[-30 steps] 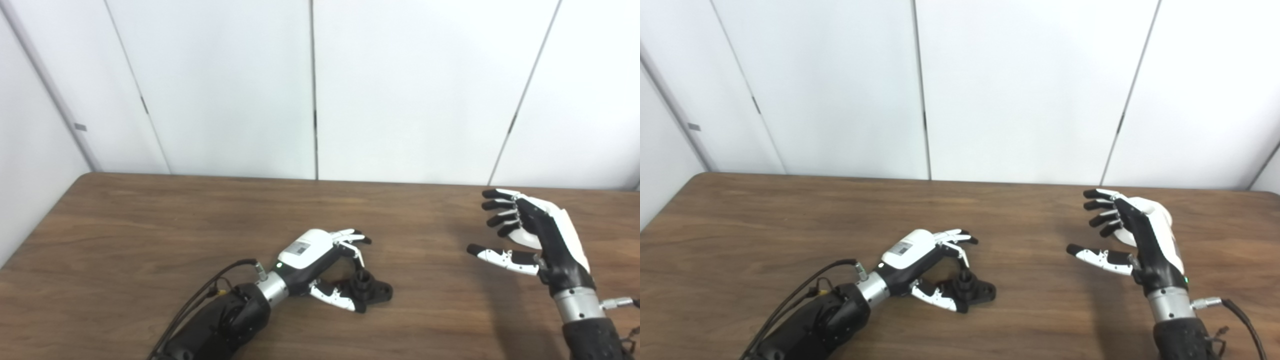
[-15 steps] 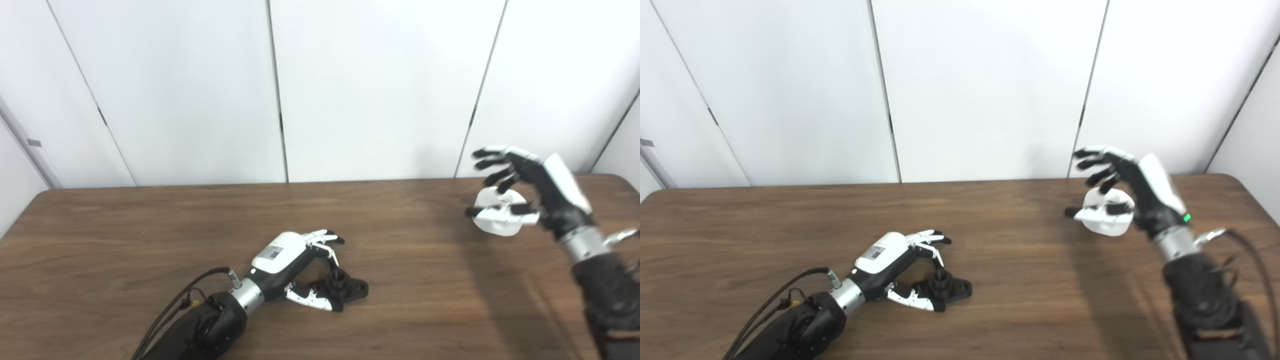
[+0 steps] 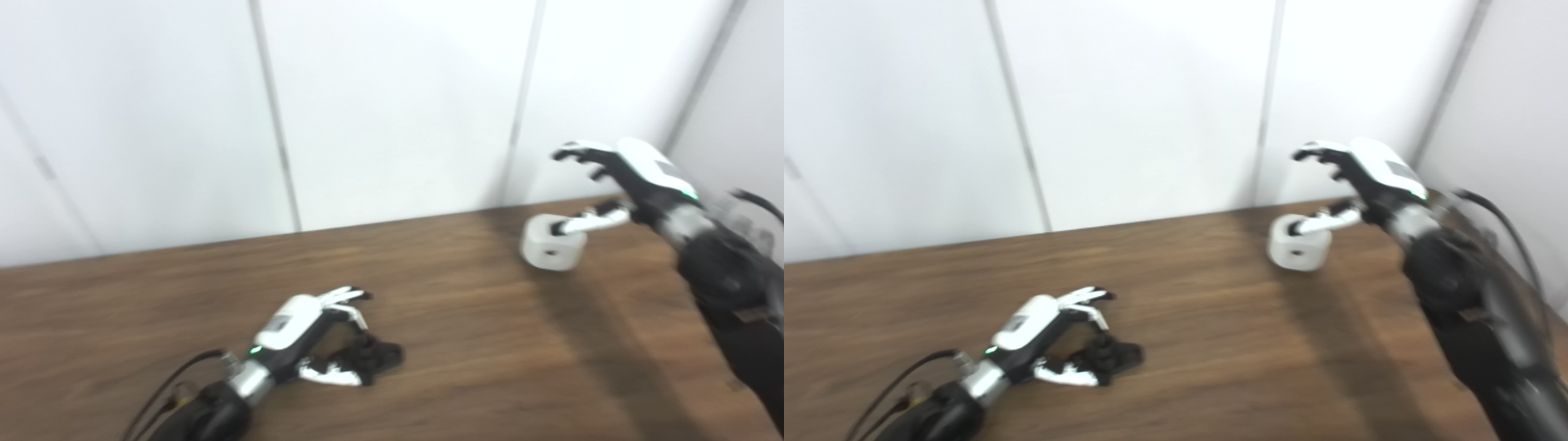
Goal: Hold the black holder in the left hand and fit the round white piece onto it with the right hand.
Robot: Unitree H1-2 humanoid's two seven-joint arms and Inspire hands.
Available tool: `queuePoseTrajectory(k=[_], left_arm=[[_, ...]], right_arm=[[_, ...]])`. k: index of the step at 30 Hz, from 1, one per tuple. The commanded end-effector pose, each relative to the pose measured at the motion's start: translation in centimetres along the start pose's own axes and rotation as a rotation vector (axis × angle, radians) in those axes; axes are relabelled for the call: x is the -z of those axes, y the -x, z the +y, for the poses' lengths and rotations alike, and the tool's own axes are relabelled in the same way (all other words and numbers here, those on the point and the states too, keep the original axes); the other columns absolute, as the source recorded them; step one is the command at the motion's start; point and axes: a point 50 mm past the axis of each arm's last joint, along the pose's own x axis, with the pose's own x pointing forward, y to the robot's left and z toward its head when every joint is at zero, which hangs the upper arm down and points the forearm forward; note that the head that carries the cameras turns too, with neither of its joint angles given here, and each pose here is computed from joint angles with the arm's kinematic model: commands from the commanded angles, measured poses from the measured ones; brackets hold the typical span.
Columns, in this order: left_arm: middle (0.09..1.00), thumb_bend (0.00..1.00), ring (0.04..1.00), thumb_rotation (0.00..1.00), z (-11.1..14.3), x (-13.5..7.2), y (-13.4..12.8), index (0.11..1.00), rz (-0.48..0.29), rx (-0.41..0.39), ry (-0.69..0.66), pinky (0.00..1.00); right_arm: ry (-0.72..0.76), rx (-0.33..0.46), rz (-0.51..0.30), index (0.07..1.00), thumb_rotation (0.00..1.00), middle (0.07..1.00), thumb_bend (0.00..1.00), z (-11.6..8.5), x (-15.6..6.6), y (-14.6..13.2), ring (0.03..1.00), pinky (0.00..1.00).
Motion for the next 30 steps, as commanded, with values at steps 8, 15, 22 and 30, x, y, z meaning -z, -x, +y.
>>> queuePoseTrajectory(k=[8,15,22,30], left_arm=[[0.882,0.52,0.907,0.07,-3.1,3.7,4.9,0.485,0.137,0.174,-0.045,0.78],[0.876,0.52,0.9,0.07,-3.0,3.9,5.3,0.485,0.134,0.177,-0.046,0.77],[0.87,0.52,0.897,0.07,-2.8,4.0,5.4,0.484,0.13,0.179,-0.059,0.77],[0.873,0.52,0.895,0.07,-2.8,4.0,5.7,0.485,0.13,0.176,-0.054,0.76]], right_arm=[[0.138,-0.087,0.108,0.879,0.36,0.942,1.0,-3.1,0.7,-3.1,0.931,0.86],[0.19,-0.145,0.157,0.887,0.44,0.962,1.0,-2.2,1.5,-4.6,0.965,0.95],[0.173,-0.18,0.173,0.866,0.46,0.949,1.0,-0.6,1.9,-5.8,0.942,0.85],[0.177,-0.203,0.186,0.833,0.44,0.924,1.0,0.9,2.2,-6.5,0.929,0.83]])
